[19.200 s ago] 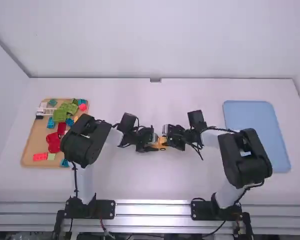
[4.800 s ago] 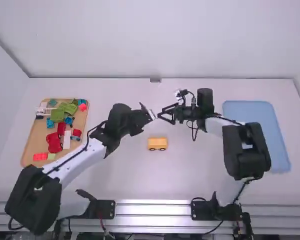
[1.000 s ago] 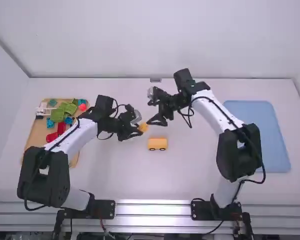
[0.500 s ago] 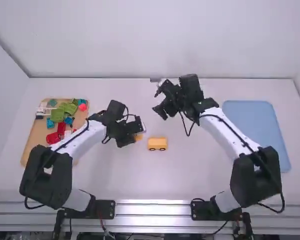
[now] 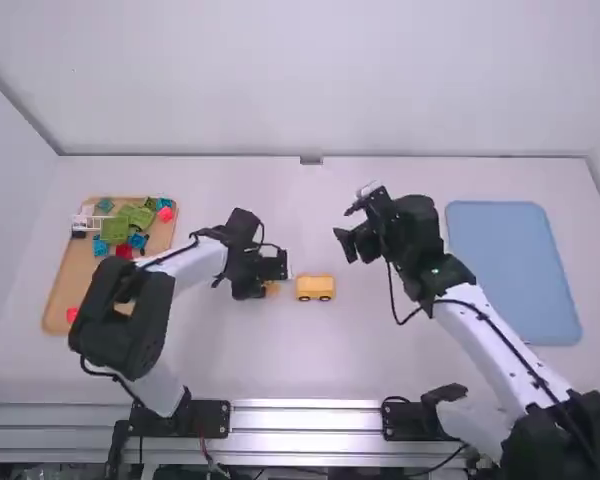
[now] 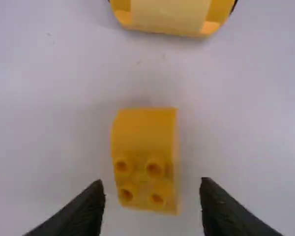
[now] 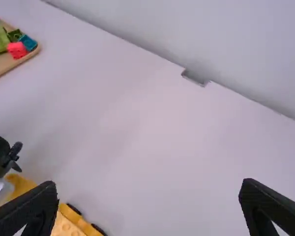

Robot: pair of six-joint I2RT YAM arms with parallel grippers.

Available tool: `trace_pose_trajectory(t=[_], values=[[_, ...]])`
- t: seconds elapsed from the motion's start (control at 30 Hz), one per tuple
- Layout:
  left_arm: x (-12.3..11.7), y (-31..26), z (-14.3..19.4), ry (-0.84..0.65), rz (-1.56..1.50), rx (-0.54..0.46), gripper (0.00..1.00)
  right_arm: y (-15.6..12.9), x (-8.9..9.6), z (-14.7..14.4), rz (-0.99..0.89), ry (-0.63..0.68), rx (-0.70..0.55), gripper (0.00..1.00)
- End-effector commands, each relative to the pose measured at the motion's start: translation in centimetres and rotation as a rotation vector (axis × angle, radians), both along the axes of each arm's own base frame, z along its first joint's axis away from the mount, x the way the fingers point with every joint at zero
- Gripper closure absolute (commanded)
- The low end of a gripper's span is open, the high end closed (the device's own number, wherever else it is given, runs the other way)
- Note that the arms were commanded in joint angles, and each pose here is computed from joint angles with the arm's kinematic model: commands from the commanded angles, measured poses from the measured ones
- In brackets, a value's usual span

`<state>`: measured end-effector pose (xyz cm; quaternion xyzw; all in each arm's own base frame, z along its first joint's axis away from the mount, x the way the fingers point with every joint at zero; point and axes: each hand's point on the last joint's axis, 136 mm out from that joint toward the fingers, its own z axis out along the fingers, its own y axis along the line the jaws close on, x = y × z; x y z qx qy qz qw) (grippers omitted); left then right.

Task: Assemble lego blocks to make yellow taxi

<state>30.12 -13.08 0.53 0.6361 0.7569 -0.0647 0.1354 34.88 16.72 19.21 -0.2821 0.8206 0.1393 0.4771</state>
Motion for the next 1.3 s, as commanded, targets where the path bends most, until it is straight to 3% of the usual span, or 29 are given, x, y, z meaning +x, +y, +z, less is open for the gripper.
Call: trace_pose_trajectory(t=[0.0, 0.13, 0.17, 0.3, 0.33, 0.4, 0.43, 0.47, 0.7, 0.73, 0.77, 0.8, 0.93, 1.03, 1.27], values=[[0.7, 0.3, -0.5, -0.026, -0.044, 0.038, 0.47, -1.0, -0.5, -0.2, -0.045, 0.015, 0.030, 0.02], [0.6, 0.8, -1.3, -0.012, -0.041, 0.067, 0.50, -1.5, -0.4, -0.4, -0.079, 0.030, 0.062, 0.02], [0.6, 0.7, -1.3, -0.011, -0.038, 0.064, 0.42, -1.4, -0.4, -0.4, -0.075, 0.028, 0.063, 0.02], [1.9, 0.4, -0.7, -0.060, 0.010, 0.046, 0.37, -1.2, -0.4, -0.3, -0.061, 0.013, 0.052, 0.02], [2.0, 0.4, -0.6, -0.063, 0.016, 0.043, 0.33, -1.2, -0.4, -0.2, -0.061, 0.010, 0.053, 0.02], [2.3, 0.1, 0.5, -0.084, 0.044, 0.019, 0.11, -1.2, -0.2, 0.0, -0.062, -0.002, 0.057, 0.02], [2.3, 0.1, 0.6, -0.086, 0.047, 0.012, 0.10, -1.2, -0.2, 0.0, -0.062, -0.003, 0.057, 0.02], [2.4, -0.5, 1.4, -0.098, 0.040, -0.024, 0.01, -1.2, -0.2, 0.1, -0.062, -0.006, 0.059, 0.02], [0.8, -1.5, 5.7, -0.059, -0.047, -0.365, 0.01, -1.8, 0.1, 0.0, -0.081, -0.002, 0.058, 0.02], [0.7, -1.5, 6.7, -0.073, -0.070, -0.514, 0.01, -1.8, 0.0, 0.0, -0.080, 0.000, 0.057, 0.02], [0.6, -1.4, 6.8, -0.077, -0.068, -0.539, 0.01, -1.8, 0.0, 0.0, -0.079, 0.001, 0.057, 0.02], [0.9, -0.6, 7.0, -0.098, -0.035, -0.627, 0.01, -1.7, 0.0, 0.0, -0.078, 0.001, 0.056, 0.02], [1.9, 1.8, 5.5, -0.137, 0.087, -0.661, 0.01, -2.1, 0.1, 0.0, -0.089, 0.000, 0.056, 0.02], [1.1, 2.4, 5.3, -0.062, 0.228, -0.765, 0.01, -2.1, 0.2, -0.4, -0.080, 0.000, 0.040, 0.02], [-0.8, 1.5, 2.0, -0.151, 0.102, -0.745, 0.01, -2.0, 0.5, -1.3, -0.079, 0.021, 0.033, 0.02]])
